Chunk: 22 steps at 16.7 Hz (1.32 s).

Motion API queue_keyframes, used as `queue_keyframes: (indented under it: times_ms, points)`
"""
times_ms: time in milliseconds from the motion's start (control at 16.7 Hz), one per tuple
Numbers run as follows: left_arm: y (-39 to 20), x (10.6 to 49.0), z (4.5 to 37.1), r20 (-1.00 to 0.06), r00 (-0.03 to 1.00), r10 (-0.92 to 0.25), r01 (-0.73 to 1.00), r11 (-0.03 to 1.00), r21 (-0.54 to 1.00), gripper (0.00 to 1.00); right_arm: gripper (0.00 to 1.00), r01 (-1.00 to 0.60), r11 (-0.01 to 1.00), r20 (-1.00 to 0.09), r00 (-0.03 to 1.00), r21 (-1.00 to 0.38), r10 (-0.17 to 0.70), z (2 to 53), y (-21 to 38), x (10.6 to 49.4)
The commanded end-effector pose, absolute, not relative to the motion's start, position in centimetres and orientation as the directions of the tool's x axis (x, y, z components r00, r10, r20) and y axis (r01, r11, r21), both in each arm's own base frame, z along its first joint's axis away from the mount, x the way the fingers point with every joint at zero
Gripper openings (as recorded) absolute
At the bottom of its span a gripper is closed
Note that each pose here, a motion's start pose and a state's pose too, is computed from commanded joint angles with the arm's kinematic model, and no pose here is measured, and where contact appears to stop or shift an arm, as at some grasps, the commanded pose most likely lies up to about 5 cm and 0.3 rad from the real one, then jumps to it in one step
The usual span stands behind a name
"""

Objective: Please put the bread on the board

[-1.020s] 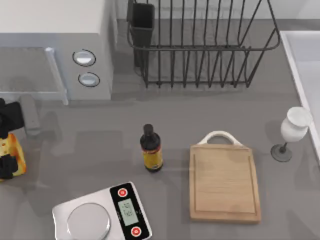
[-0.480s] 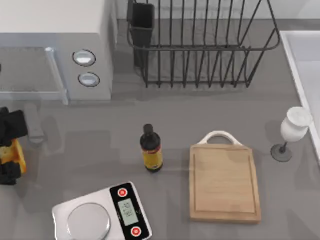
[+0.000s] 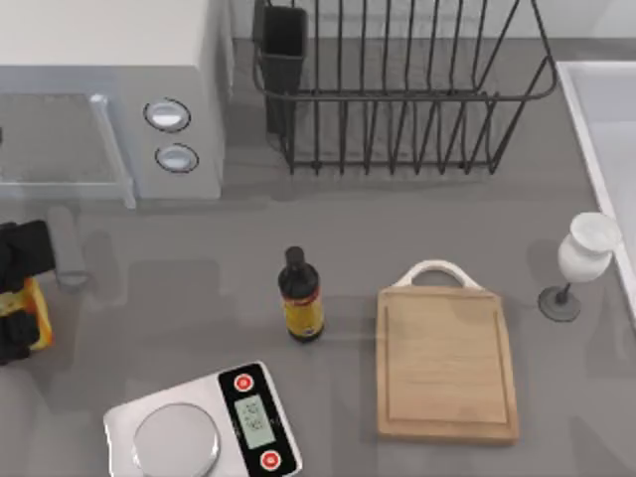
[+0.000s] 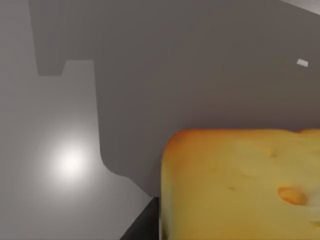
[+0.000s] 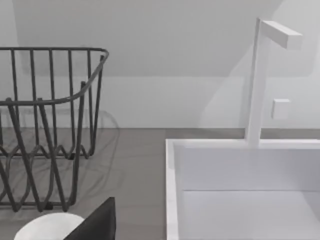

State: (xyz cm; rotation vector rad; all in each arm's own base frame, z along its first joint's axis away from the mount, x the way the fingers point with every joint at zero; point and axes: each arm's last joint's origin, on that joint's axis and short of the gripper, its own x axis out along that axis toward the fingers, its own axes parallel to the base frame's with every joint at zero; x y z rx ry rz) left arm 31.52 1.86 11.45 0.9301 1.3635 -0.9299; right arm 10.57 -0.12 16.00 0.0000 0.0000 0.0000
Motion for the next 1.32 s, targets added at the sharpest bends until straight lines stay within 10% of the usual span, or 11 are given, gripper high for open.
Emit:
queue_keyframes:
  times_ms: [240,840,1320]
  points:
    - [1.9,31.5,11.4,-1.0,0.0,0.0,0.931,0.365,0.0,0.0,1.0,0.0,1.0,0.0,1.0,0.0,0.0,16.0,-0.1,10.6]
    - [1.9,31.6,11.9,-1.0,0.002,0.0,0.931,0.364,0.002,0.0,1.0,0.0,1.0,0.0,1.0,0.0,0.0,16.0,-0.1,10.6]
    - [1.8,31.7,20.1,-1.0,-0.01,0.0,0.934,0.357,-0.01,0.0,1.0,0.0,1.0,0.0,1.0,0.0,0.0,16.0,-0.1,10.6]
